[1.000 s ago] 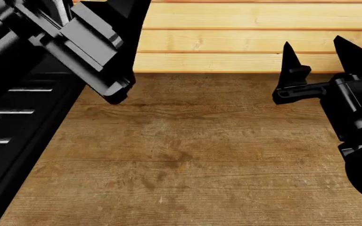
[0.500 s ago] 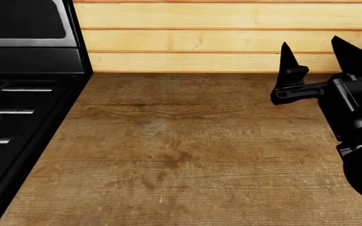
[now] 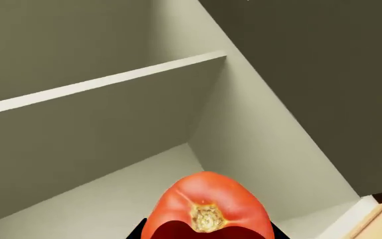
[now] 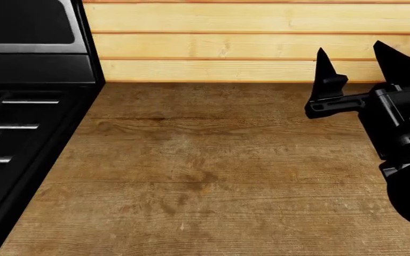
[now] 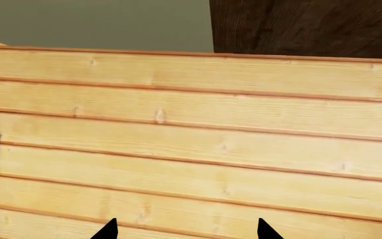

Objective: Pick the corn, tomato from the counter and place them in the cabinet. Then close the cabinet.

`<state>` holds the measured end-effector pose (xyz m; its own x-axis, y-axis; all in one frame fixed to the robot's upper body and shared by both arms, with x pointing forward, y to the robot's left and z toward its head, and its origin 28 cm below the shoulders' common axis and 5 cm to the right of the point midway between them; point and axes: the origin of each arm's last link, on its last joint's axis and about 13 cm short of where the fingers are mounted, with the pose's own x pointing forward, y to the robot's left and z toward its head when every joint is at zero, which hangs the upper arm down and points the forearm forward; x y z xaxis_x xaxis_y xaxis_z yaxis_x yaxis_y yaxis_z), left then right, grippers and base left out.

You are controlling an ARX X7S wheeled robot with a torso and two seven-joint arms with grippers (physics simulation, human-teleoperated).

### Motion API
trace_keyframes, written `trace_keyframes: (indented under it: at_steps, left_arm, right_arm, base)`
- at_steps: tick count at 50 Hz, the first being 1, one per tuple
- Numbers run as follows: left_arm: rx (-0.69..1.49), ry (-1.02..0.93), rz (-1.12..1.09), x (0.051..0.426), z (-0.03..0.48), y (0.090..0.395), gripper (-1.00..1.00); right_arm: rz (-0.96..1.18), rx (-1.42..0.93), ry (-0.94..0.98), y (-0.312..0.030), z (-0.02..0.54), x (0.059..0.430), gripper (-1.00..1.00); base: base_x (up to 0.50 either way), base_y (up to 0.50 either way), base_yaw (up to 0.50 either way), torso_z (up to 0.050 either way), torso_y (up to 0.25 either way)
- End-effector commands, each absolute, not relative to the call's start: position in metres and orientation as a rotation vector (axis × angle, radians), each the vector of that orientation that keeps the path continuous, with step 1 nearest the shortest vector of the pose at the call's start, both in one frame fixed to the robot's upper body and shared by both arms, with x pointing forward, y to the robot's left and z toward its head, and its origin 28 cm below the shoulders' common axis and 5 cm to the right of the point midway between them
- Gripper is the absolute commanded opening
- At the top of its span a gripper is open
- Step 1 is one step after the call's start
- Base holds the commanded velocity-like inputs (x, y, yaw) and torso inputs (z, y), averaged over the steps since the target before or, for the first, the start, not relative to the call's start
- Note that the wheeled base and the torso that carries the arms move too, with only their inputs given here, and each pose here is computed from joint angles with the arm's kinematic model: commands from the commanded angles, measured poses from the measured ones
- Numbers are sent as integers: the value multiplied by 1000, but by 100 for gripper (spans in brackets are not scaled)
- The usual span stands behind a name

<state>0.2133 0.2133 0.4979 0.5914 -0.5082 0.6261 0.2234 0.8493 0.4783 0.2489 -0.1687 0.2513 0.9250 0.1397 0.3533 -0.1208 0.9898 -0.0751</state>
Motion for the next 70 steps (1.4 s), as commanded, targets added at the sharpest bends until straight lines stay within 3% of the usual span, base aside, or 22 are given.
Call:
trace_keyframes:
  at_steps: [1, 10, 43, 70]
  left_arm:
    - [424, -894, -399, 229, 521, 209, -100]
    - [479, -926, -357, 239, 539, 207, -100]
    - [328, -883, -145, 285, 583, 223, -100]
    - [196, -497, -68, 310, 577, 225, -100]
  right_arm:
    - [154, -69, -277, -167, 230, 249, 100]
    - [153, -68, -277, -167, 229, 248, 100]
    - [148, -69, -267, -169, 227, 249, 100]
    - [142, -64, -262, -171, 224, 248, 100]
  base:
    - [0, -8, -7, 0, 0]
    - [-2, -4, -6, 0, -5]
    - [-4, -5, -7, 0, -4]
    - [-6, -5, -8, 0, -5]
